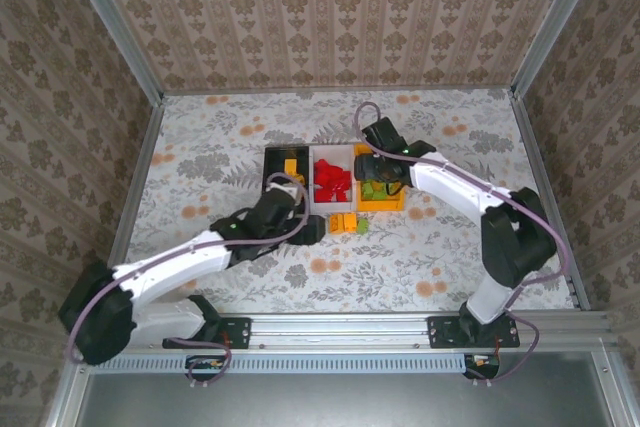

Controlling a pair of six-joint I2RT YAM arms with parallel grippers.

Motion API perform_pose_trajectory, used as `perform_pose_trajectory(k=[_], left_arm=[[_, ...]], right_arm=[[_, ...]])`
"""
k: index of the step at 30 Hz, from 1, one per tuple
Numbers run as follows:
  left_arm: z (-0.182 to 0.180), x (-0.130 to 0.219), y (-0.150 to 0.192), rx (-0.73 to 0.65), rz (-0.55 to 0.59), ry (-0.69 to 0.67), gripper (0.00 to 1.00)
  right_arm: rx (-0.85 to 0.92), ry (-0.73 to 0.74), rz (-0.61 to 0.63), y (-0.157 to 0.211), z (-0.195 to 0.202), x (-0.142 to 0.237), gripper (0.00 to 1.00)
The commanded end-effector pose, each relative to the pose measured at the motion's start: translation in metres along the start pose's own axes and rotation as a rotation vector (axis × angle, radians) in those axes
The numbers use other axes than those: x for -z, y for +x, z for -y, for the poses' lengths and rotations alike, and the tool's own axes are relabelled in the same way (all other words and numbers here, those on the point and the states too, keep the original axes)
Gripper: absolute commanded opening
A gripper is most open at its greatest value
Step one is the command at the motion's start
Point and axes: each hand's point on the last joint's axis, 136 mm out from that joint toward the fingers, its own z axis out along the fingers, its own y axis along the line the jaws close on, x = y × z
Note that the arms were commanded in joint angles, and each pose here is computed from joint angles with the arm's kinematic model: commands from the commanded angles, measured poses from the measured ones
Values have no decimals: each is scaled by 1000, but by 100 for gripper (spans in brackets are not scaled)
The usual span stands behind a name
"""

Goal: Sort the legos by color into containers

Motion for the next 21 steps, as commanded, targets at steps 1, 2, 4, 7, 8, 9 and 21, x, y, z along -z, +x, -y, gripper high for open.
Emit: perform_pose_trajectory(k=[1,2,4,7,8,9,21], left_arm=[[20,-19,-12,-113,17,-26,88],[25,-28,-11,-126,2,-32,83],[30,-44,-9,-134,-15,-39,77],[36,-65,-8,-126,-14,-26,73],[38,-69,-8,-122,-8,-16,73],[39,-73,-8,-119,-7,-12,73],[13,-91,8,-72,-59,-129,58]], right_arm=[[-18,-58,48,2,-3,29,70],[-25,-65,57,5,-1,34,70],[-35,-82,65,13,1,42,71],[-43,-87,71,24,7,49,71],[-47,-102,91,23,8,59,71],[-50,-102,94,25,10,62,71],[-51,-116,137,29,17,83,71]])
